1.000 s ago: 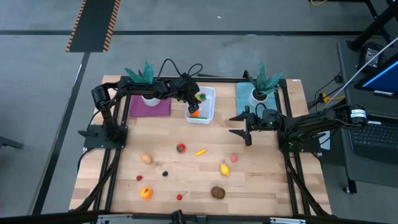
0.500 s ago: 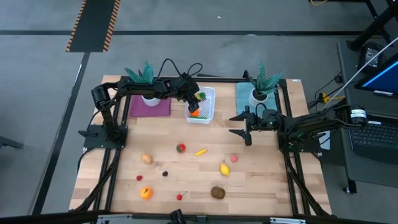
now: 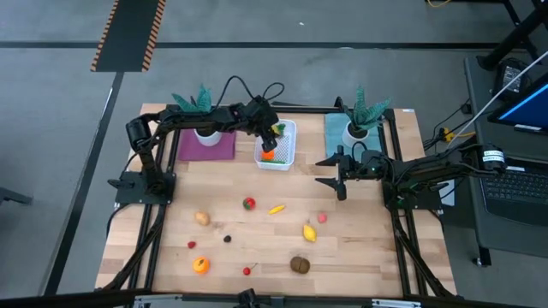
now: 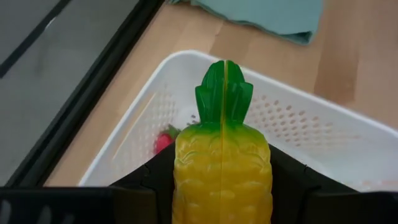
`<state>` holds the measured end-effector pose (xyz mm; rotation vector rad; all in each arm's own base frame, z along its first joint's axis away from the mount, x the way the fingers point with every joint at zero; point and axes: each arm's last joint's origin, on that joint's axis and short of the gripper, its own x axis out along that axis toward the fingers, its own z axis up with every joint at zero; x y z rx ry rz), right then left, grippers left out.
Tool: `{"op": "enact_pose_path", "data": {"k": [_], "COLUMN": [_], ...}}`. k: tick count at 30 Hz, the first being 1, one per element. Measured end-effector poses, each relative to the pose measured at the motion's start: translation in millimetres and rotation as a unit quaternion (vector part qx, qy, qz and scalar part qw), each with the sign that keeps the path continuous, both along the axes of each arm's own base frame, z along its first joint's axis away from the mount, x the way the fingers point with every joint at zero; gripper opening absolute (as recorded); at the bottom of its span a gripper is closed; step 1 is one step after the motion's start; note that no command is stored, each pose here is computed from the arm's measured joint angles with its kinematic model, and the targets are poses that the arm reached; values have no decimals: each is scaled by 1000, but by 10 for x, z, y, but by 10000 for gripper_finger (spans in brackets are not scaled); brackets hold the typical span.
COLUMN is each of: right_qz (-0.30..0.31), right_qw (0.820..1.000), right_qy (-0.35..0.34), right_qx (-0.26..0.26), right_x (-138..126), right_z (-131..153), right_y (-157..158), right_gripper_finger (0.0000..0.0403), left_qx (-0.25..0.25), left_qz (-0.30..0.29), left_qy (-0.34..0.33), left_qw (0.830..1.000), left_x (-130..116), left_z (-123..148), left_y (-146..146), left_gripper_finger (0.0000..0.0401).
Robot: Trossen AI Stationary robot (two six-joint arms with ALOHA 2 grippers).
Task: Pick and placing Produce into tupperware
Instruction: Put the yellow pineapple into the white bin
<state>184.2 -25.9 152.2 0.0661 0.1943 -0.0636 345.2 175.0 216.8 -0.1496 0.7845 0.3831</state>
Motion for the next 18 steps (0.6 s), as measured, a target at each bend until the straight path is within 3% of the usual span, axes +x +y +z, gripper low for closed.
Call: {"op": "enact_pose_path", "data": {"k": [6,18], "right_qz": [0,1], "right_qw": [1000,1000], "right_qy": [0,-3], "right_qx": [1,1], "right_x": [0,2], "right_z": [0,7], "right_y": [0,0], "right_gripper_finger": [278,278], "left_qx": [-4,-22], "left_qz": [9,-1], "left_qy": [30,81], "left_qw": [1000,996], "left_x": [-34,217], "left_z": [-39,-319], "left_y": [-14,84], "left_gripper_finger": [167,167]}}
